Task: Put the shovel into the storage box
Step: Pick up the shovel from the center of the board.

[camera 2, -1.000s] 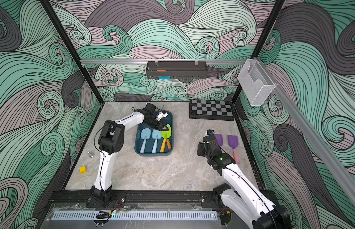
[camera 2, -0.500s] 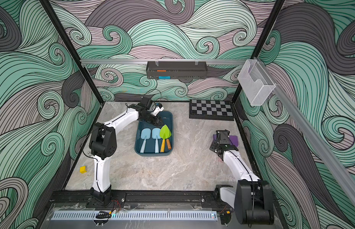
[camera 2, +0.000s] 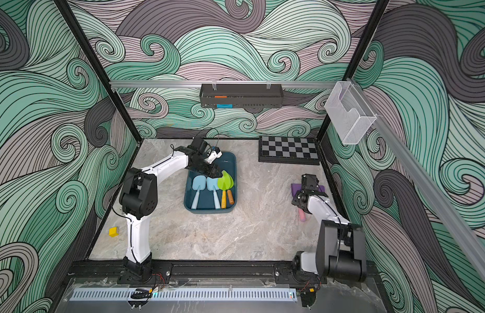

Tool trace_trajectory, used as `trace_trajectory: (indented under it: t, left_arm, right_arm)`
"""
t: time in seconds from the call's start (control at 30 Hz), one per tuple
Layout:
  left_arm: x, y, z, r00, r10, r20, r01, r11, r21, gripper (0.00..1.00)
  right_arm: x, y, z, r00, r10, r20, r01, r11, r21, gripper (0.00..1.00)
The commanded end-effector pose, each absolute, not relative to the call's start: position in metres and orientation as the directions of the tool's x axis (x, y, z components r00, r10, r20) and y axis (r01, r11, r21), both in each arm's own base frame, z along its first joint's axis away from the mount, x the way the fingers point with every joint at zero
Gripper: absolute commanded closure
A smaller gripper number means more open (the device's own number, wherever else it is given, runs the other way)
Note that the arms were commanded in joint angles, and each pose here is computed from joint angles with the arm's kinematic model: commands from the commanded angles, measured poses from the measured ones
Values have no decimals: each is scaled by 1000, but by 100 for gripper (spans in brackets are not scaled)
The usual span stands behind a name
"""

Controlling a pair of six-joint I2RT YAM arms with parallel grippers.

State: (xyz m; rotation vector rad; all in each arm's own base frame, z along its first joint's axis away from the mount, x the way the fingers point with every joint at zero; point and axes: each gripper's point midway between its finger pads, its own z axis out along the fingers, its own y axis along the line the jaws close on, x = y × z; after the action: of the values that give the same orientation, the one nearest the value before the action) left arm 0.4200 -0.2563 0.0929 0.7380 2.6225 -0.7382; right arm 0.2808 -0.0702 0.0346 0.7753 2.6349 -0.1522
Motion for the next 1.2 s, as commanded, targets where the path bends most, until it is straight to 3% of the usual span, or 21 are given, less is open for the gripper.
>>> trace_trajectory:
  t: [0.0, 0.43, 0.7, 0.97, 1.17]
  left_arm:
    - [422, -256, 135, -775, 364, -517, 589, 712, -382, 51]
    - [406, -254, 179, -731, 320, -603, 618, 685, -386, 51]
    - [403, -259, 187, -730, 301, -614, 623, 662, -417, 50]
    - [397, -265, 197, -726, 282, -627, 636, 623, -455, 50]
    - [388, -283, 211, -738, 215, -639, 641, 520, -565, 48]
  right_arm:
    - [281, -68, 32, -800, 480, -359, 515, 857, -1, 43]
    - [275, -62, 14, -849, 456, -267, 477, 879, -18, 49]
    - [279, -53, 14, -860, 443, -254, 451, 892, 31, 68]
    - [286, -38, 13, -880, 414, -233, 405, 910, 87, 93]
    - [296, 0, 35, -907, 301, -295, 279, 953, 116, 100]
